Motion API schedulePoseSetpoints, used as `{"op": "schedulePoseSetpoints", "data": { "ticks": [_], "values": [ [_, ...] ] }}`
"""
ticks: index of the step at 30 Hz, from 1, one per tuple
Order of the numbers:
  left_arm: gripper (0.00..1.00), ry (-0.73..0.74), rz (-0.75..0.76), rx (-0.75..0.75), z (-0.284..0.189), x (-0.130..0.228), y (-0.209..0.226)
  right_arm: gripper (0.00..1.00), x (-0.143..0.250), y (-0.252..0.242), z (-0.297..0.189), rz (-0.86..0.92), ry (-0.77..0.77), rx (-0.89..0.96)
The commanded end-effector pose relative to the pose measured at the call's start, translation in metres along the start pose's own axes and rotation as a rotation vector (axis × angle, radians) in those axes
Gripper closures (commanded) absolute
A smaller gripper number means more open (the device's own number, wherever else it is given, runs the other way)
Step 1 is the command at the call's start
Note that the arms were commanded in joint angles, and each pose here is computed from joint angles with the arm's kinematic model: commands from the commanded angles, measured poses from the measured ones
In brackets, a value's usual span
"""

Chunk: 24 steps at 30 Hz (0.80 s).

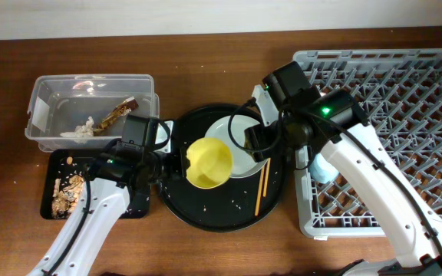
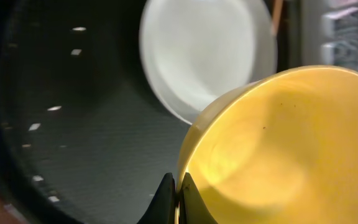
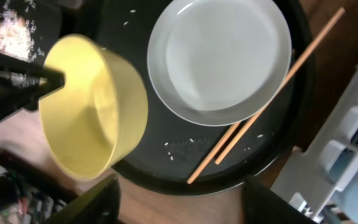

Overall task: Sort waste into correct bins and load items into the dishwasher rack
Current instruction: 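Lift the yellow bowl with the left gripper toward the right gripper, then grasp the yellow bowl with the right gripper from the left gripper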

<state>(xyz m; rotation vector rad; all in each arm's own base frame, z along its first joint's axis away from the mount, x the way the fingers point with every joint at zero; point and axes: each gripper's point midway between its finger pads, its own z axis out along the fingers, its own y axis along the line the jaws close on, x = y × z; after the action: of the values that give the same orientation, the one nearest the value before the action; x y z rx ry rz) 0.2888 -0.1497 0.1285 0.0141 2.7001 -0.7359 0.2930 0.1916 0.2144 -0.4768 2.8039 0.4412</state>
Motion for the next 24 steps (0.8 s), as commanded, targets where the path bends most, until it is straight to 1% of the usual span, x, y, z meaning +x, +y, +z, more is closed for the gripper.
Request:
{"op": "schedulePoseSetpoints", "data": {
  "ticks": [1,2,6,9,12,18,21,23,24],
  "values": [
    [1.0,-0.004,0.02,0.111,-0.008,-0.004,-0.024,0.5,-0.003,0.008,0.0,-0.017,-0.016,0.017],
    [1.0,-0.003,0.02,0.11,-0.008,-0.004,-0.024,0.51,-0.003,0.011,0.001,-0.027,-0.017,0.013],
    [1.0,-0.002,0.02,0.11,-0.008,-0.004,-0.024,0.51,-0.005,0.023,0.009,-0.069,-0.036,0.006],
    [1.0,0.004,0.026,0.101,-0.006,-0.001,-0.027,0.51,-0.006,0.02,0.017,-0.081,-0.049,0.038],
    [1.0,0.003,0.036,0.035,0.001,0.005,-0.029,0.51,-0.005,0.007,0.026,-0.077,-0.035,0.104],
    [1.0,-0.038,0.09,-0.06,0.003,0.005,-0.041,0.51,-0.003,0.004,0.043,-0.072,0.015,0.115],
    [1.0,-0.055,0.106,-0.067,0.0,0.001,-0.046,0.55,0.0,0.003,0.05,-0.069,0.039,0.114],
    [1.0,-0.07,0.105,-0.095,-0.003,-0.003,-0.043,0.64,0.003,0.002,0.054,-0.067,0.061,0.119],
    [1.0,-0.075,0.104,-0.109,-0.004,-0.004,-0.041,0.65,0.004,0.001,0.055,-0.066,0.068,0.121]
  ]
}}
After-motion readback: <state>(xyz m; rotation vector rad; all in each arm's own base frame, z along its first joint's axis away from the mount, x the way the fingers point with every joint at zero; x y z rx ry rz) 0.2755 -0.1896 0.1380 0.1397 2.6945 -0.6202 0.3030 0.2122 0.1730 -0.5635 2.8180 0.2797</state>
